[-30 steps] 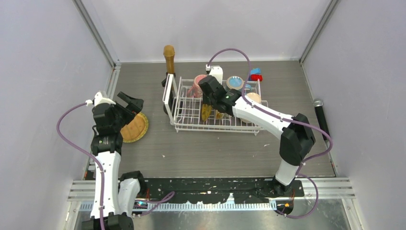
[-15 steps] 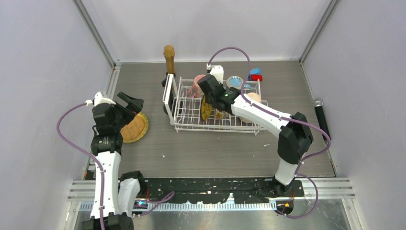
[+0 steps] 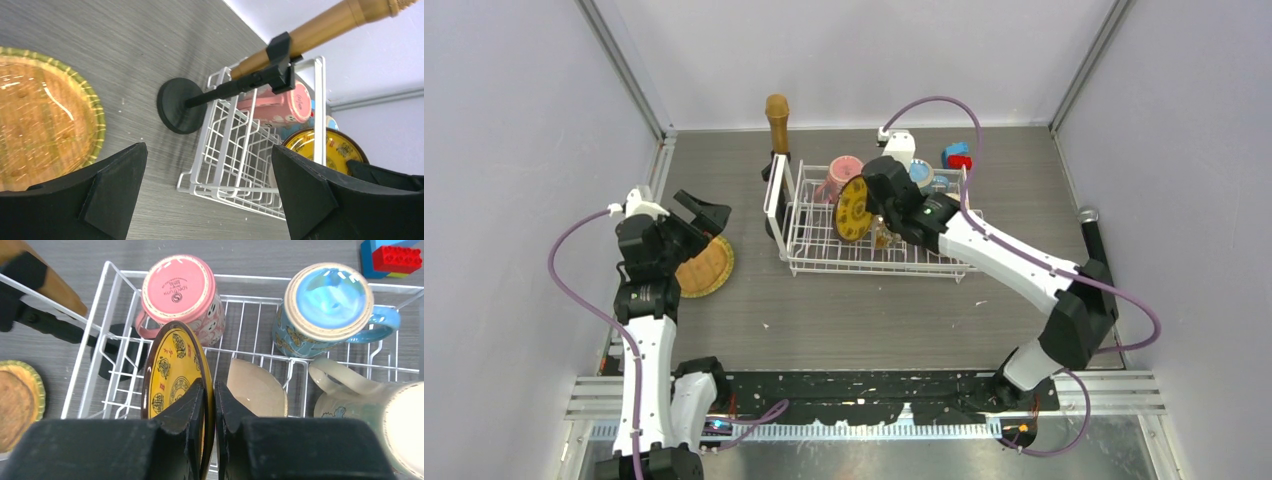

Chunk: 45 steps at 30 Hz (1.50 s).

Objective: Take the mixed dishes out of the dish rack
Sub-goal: Pick up the plate from the dish rack.

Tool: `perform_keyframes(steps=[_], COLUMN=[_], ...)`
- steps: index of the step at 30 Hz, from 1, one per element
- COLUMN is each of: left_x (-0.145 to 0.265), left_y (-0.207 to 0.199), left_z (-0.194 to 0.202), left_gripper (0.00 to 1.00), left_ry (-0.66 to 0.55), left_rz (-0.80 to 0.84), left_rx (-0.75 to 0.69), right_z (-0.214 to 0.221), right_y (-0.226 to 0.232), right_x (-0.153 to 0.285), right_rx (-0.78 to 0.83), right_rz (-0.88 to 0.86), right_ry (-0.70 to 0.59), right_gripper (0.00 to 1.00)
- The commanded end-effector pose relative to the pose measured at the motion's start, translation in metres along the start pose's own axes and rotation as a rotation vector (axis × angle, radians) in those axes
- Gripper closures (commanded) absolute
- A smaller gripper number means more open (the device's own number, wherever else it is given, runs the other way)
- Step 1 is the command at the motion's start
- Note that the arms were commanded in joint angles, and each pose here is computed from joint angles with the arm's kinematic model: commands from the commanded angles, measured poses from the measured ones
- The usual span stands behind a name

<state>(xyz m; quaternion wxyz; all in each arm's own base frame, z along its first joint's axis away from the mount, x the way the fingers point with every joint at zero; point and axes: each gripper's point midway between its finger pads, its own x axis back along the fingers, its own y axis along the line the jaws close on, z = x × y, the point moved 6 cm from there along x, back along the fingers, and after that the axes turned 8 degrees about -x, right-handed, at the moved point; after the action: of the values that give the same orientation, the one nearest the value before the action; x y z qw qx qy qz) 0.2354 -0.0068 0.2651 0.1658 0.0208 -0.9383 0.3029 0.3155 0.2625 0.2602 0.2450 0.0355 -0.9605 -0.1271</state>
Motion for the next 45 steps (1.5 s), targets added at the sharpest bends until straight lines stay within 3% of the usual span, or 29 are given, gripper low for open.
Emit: perform_keyframes(steps=[1,8,13,24,40,45], left_x=[0.002,0.010,0.015,0.005,0.015,0.024], left_y=[-0.023,-0.046,-0.063,-0.088,-0.106,-0.096], left_z=[-0.007,-0.005,-0.003,0.014,0.019,0.014], left_gripper=[0.00,0.00,0.00,0.00,0.07,0.10], left_ry=[-0.006,0.009,0.050,0.169,0.184,0.135], left_rz=[0.184,0.400,0.594,0.702,0.807,0.661], left_rx=[-0.039,-0.062,-0.066,-0.085,-0.124,-0.202], right_z=[-0.038,-0.046,-0.055,-0.061,-0.052,-0.055], right_y=[0.003,-0.004,0.006,0.035,0.065,0.055], right_x=[0.027,0.055,0.073,0.103,0.085,0.085], right_rx=[-0.099,-0.215,-0.359,-0.442,-0.397,-0.405], right_rz=[-0.075,-0.211,-0.467,-0.847,-0.949,-0.891], right_ry=[-0.158,-0.227,-0.247,-0.163,-0.030,-0.086], right_gripper=[1.00,1.00,1.00,1.00,1.00,1.00])
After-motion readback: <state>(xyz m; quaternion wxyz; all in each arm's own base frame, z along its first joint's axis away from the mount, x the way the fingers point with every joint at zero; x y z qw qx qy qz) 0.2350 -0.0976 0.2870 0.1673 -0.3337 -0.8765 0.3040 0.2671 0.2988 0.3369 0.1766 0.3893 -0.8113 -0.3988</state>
